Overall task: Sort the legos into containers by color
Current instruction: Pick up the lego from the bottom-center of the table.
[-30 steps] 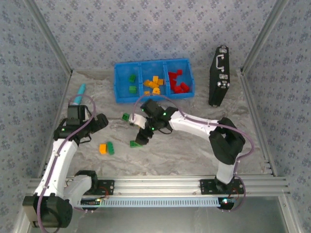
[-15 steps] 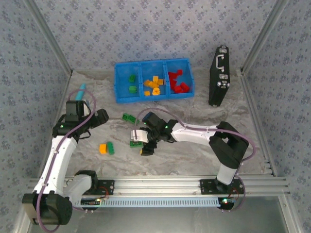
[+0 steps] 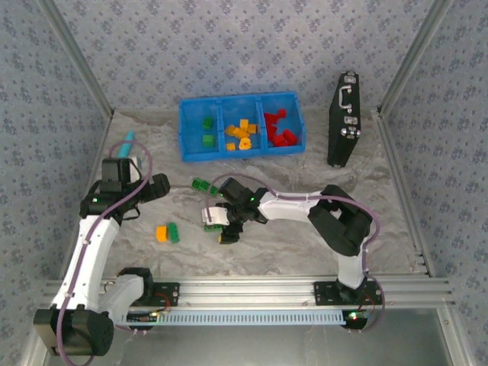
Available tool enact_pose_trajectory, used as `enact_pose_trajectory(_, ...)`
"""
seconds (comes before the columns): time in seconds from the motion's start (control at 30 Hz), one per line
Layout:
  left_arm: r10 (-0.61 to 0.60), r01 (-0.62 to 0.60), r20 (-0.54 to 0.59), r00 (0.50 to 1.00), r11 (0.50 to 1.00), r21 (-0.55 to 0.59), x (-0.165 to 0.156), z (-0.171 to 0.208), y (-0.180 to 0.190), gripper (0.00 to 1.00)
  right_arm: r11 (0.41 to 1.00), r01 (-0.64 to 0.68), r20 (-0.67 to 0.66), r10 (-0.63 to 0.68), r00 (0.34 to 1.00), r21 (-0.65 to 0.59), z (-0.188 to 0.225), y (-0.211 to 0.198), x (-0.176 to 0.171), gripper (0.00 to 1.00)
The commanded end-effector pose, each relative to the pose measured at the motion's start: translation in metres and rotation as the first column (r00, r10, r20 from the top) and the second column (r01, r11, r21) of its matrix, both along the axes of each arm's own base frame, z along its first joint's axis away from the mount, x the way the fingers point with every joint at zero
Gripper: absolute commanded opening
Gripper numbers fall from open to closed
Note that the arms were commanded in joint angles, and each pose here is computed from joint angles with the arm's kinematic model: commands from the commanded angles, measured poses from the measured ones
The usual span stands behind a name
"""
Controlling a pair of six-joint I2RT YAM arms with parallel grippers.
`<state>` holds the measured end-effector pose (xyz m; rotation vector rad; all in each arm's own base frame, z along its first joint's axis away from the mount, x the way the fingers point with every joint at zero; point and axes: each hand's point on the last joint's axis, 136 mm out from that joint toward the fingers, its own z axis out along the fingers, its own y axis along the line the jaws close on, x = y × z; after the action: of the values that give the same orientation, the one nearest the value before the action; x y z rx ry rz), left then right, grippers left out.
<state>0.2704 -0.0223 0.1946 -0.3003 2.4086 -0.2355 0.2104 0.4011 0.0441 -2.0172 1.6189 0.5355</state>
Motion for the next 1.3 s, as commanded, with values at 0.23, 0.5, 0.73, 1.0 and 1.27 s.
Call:
enact_pose_trajectory(0.23,-0.281,0.240,0.123,0.952,0.931,0.275,-0.001,0.037,0.000,0.99,1.000,0.025,0.018,-0.025,1.000,-0.007,-0.006,0.004,0.021,0.68)
enact_pose_trajectory(0.5,-0.722,0.457,0.231,0.652,0.617,0.640,-0.043,0.049,-0.038,1.00,0.998,0.064,-0.001,-0.064,0.998,0.017,-0.004,0.003,0.036,0.50)
enact_pose_trajectory(0.73,-0.854,0.650,0.165,0.493,0.487,0.584,-0.075,0.025,-0.067,1.00,0.997,0.063,-0.016,-0.062,0.998,0.034,0.000,0.000,0.042,0.38)
enact_pose_trajectory(1.0,-0.934,0.770,-0.003,0.358,0.293,0.567,-0.099,-0.010,-0.079,1.00,1.000,-0.010,-0.026,0.011,1.000,0.023,0.000,-0.004,0.031,0.59)
enact_pose_trajectory(1.27,-0.942,0.781,-0.001,0.335,0.277,0.560,-0.101,-0.016,-0.084,1.00,0.999,-0.046,0.006,0.046,0.999,0.018,0.003,0.004,0.032,0.68)
